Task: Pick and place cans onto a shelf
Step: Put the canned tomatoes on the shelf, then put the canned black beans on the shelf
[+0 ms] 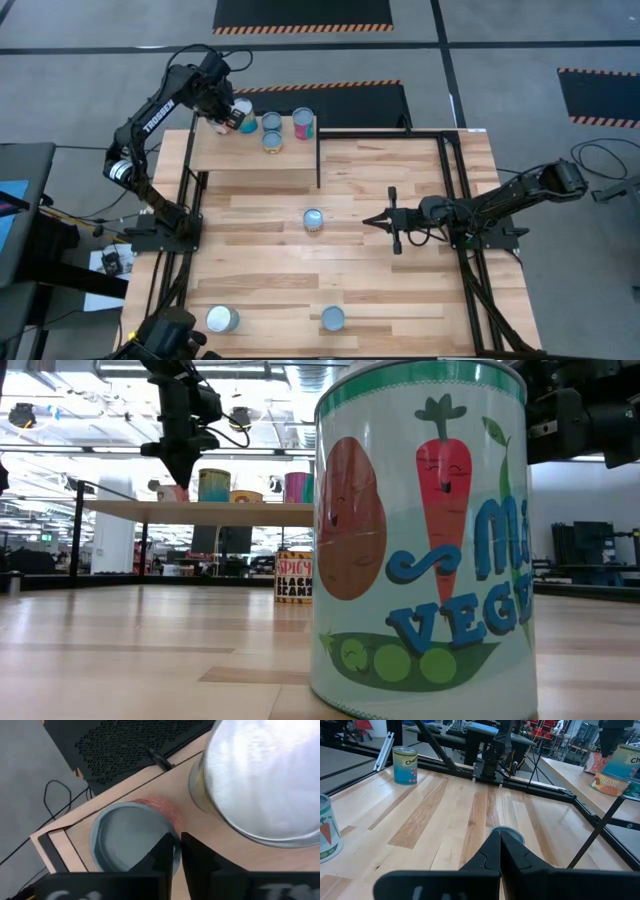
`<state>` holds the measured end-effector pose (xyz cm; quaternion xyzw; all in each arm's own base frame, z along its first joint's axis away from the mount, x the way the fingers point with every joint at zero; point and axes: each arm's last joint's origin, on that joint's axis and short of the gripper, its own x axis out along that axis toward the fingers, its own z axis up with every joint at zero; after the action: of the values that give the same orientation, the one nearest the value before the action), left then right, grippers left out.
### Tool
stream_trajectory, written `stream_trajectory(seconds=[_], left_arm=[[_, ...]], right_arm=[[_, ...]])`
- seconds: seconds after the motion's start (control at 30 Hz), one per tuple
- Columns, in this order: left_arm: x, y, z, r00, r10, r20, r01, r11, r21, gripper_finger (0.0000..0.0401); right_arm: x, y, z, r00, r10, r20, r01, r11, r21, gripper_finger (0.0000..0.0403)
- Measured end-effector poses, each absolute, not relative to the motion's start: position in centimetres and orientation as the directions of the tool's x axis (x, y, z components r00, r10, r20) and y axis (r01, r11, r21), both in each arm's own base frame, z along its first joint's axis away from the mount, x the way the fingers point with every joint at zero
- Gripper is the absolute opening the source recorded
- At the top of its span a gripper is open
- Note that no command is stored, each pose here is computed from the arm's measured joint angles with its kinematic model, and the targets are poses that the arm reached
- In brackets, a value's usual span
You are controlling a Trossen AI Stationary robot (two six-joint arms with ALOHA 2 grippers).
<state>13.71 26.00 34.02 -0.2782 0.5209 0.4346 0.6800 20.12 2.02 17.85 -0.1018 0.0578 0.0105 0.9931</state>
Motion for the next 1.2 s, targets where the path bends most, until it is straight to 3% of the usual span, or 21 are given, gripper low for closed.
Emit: stream_trajectory(seconds=[0.33,0.6,0.83,1.03,1.2], left_arm=[[13.5,25.5,34.3,0.074,0.296,-0.952,-0.866,0.493,0.086,0.0062],[11.9,20.9,38.3,0.143,0.441,-0.886,-0.85,0.514,0.118,0.0037],[11.5,12.3,38.4,0.408,0.526,-0.746,-0.726,0.683,0.084,0.0002],[11.7,6.5,34.7,0.676,0.434,-0.596,-0.56,0.828,-0.032,0.0],[12.6,3.7,30.8,0.793,0.333,-0.509,-0.414,0.909,-0.05,0.0]], right_arm=[[20.1,2.0,17.9,0.993,0.01,-0.117,-0.033,0.979,-0.2,0.0023],[20.1,2.2,17.9,0.993,0.019,-0.116,-0.04,0.983,-0.18,0.0019],[20.9,3.0,19.1,0.99,0.048,-0.131,-0.071,0.982,-0.173,0.0012],[21.9,4.8,20.5,0.966,0.099,-0.238,-0.145,0.973,-0.181,0.0017],[22.1,5.6,21.2,0.964,0.071,-0.257,-0.112,0.982,-0.149,0.0029]])
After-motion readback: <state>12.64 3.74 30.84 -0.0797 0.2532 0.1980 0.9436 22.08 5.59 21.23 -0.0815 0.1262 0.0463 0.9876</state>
